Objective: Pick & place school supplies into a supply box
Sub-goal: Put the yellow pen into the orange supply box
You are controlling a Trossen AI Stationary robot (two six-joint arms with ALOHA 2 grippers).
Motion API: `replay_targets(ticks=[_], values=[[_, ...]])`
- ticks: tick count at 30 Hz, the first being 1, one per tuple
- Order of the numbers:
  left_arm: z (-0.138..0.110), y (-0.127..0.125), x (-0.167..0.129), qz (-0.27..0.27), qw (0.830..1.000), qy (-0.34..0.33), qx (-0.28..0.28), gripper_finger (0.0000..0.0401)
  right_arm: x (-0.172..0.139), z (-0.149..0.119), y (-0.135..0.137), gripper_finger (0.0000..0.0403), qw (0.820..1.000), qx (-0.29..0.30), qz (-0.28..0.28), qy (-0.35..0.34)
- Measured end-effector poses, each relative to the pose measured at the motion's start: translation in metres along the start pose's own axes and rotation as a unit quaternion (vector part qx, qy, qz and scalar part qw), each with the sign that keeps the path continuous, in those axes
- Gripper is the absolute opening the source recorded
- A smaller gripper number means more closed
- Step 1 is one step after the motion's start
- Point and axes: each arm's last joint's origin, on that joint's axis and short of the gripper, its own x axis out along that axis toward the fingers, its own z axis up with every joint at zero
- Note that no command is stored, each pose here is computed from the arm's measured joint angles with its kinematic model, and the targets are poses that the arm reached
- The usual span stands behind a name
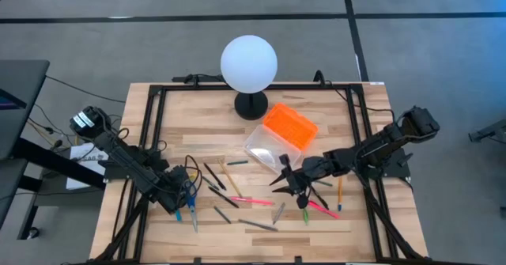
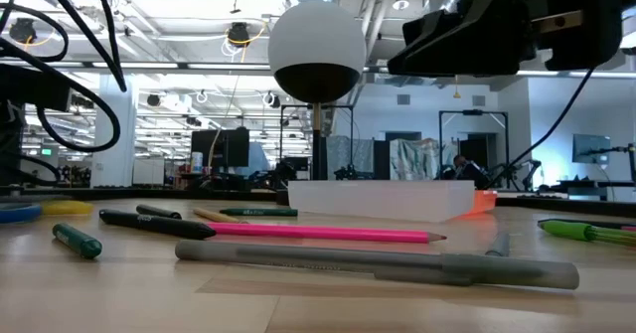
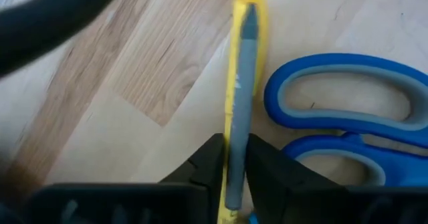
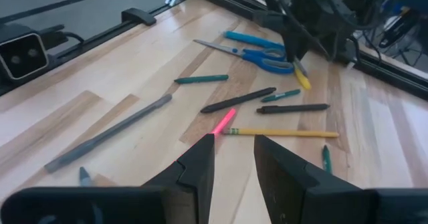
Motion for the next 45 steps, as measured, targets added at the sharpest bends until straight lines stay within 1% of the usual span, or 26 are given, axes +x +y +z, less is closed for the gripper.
replay_targets(ticks=[4, 7, 14, 18, 26, 32, 35, 41, 45], values=[[0.0003, -0.0011, 0.0000, -0.005, 1.000, -0.002, 0.019, 0.0033, 0.0000, 0.0007, 0.0024, 0.0101, 1.000, -0.002, 0.004, -0.001], [0.0003, -0.0012, 0.0000, -0.006, 1.000, -0.002, 0.023, 0.0029, 0.0000, 0.0006, 0.0023, 0.0101, 1.000, -0.002, 0.004, 0.000], [0.0005, -0.0011, 0.0002, -0.004, 1.000, -0.007, 0.015, 0.0040, 0.0000, -0.0015, 0.0029, 0.0101, 1.000, -0.001, 0.007, 0.010], [0.0009, -0.0010, 0.0007, -0.002, 1.000, -0.017, 0.015, 0.0041, -0.0001, -0.0032, 0.0028, 0.0101, 1.000, 0.013, 0.008, 0.019], [0.0024, -0.0018, 0.0016, -0.003, 0.999, -0.042, 0.030, 0.0042, -0.0002, -0.0047, 0.0032, 0.0101, 0.999, 0.015, 0.009, 0.026], [0.0029, -0.0024, 0.0015, -0.004, 0.998, -0.047, 0.038, 0.0042, -0.0002, -0.0046, 0.0032, 0.0101, 1.000, 0.015, 0.009, 0.026], [0.0030, -0.0026, 0.0014, -0.004, 0.998, -0.049, 0.048, 0.0051, -0.0002, -0.0046, 0.0032, 0.0101, 1.000, 0.015, 0.009, 0.026], [0.0035, -0.0025, 0.0012, -0.002, 0.997, -0.057, 0.049, 0.0084, -0.0002, -0.0046, 0.0032, 0.0101, 1.000, 0.015, 0.009, 0.026], [0.0037, -0.0025, 0.0012, -0.002, 0.997, -0.059, 0.048, 0.0087, -0.0002, -0.0046, 0.0032, 0.0101, 1.000, 0.015, 0.009, 0.026]])
